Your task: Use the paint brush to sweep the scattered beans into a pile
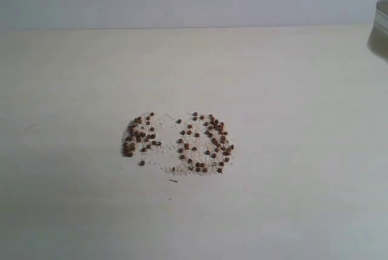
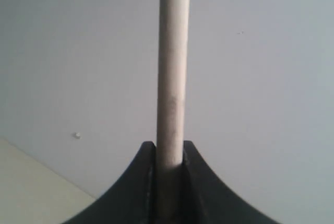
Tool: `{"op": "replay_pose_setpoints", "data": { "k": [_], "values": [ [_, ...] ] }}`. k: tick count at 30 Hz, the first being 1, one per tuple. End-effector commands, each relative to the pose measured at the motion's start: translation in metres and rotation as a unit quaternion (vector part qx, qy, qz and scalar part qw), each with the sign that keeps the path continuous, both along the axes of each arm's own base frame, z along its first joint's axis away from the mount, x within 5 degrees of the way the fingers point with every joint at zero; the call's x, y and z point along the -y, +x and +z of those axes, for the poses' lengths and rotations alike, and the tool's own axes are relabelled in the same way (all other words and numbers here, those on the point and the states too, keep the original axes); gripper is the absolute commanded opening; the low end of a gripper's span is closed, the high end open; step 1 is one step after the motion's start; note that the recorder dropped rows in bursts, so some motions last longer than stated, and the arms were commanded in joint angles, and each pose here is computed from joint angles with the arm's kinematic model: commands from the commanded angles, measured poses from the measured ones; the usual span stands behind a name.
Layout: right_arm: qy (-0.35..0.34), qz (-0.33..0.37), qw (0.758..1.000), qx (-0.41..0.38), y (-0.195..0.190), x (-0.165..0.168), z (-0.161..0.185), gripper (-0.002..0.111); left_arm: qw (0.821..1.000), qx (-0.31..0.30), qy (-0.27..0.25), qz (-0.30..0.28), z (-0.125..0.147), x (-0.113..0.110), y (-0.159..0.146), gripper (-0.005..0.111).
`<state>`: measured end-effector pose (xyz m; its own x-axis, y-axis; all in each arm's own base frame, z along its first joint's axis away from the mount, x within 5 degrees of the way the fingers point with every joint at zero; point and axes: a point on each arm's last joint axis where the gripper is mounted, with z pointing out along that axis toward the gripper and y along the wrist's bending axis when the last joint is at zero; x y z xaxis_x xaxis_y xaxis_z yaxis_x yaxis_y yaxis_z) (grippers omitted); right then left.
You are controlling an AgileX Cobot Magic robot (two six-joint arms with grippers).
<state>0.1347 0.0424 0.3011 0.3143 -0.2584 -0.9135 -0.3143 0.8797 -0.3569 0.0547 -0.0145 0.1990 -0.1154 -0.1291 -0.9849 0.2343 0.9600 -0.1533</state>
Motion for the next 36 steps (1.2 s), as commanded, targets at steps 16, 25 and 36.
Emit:
{"op": "replay_pose_setpoints", "data": {
  "k": [16, 25, 36],
  "values": [
    [-0.014, 0.098, 0.995, 0.003, -0.017, -0.012, 0.001, 0.000, 1.000, 0.002, -0.002, 0.000, -0.001, 0.000, 0.000, 0.000],
    [-0.028, 0.103, 0.981, -0.161, 0.075, -0.017, -0.066, 0.000, 1.000, 0.002, -0.002, 0.000, -0.001, 0.000, 0.000, 0.000],
    [-0.012, -0.043, 0.997, -0.060, 0.096, -0.082, -0.091, 0.000, 1.000, 0.002, -0.002, 0.000, -0.001, 0.000, 0.000, 0.000]
  ]
}}
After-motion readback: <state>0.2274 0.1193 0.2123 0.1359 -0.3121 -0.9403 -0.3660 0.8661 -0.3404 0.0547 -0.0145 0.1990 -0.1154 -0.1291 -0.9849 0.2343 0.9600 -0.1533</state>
